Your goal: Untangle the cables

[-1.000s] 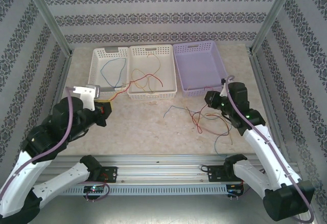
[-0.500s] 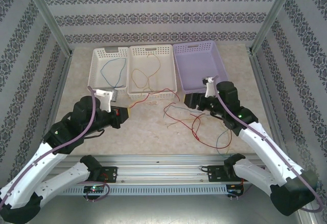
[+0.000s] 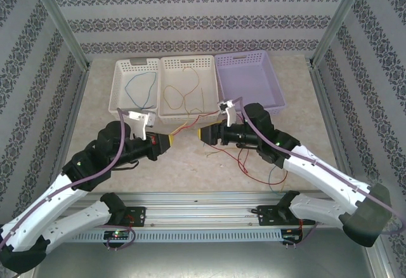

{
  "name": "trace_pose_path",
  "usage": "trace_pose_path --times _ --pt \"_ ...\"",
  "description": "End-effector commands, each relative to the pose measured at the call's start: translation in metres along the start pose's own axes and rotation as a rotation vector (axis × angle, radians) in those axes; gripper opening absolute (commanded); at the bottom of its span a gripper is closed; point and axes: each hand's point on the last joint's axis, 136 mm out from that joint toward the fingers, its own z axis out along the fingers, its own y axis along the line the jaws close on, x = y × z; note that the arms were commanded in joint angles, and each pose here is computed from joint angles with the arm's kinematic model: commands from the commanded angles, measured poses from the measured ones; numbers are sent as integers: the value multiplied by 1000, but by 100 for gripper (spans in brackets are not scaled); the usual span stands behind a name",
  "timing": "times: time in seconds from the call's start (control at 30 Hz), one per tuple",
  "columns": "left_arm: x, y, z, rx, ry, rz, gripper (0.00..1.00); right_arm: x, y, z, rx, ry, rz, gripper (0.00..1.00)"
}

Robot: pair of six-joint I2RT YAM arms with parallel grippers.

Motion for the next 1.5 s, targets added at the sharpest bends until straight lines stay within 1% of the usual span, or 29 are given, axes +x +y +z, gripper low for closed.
trace_pose_path --times 0.0,0.1,0.23,0.43,0.47,0.63,0.77,0.87,1.0,1.17,1.27,1.3,1.37,1.47 --pt "0 -11 6 47 -29 1 0 -18 9 2 -61 -112 61 67" --pt "8 -13 13 62 -24 8 0 -22 13 3 -96 -154 69 67" --pt "17 -17 19 74 -15 21 0 -22 18 5 -115 -172 66 66" --pt "22 -21 21 84 -25 39 0 -15 8 10 -76 -175 85 57" --pt "23 -21 21 83 -29 41 0 -15 6 11 -68 -179 87 54" --pt "26 -20 22 82 -31 42 0 -16 -2 8 -27 -200 95 34" --pt "32 -17 25 82 -21 36 0 -17 -4 3 -1 -216 87 11" --pt "39 -13 28 79 -6 26 0 -18 -3 -1 8 -222 70 0" --pt "47 -6 30 66 6 15 0 -18 -5 -6 41 -227 46 0" --pt "53 -1 29 64 10 6 0 -9 -10 -4 71 -185 29 0" --pt "56 1 29 59 20 4 5 2 -20 -6 133 -131 -3 0" --pt "56 2 29 55 20 4 7 5 -24 -9 167 -113 -13 0" --pt "57 4 27 53 16 6 11 10 -33 -14 214 -101 -24 0" --pt "57 5 26 48 11 8 17 16 -39 -20 239 -99 -31 0"
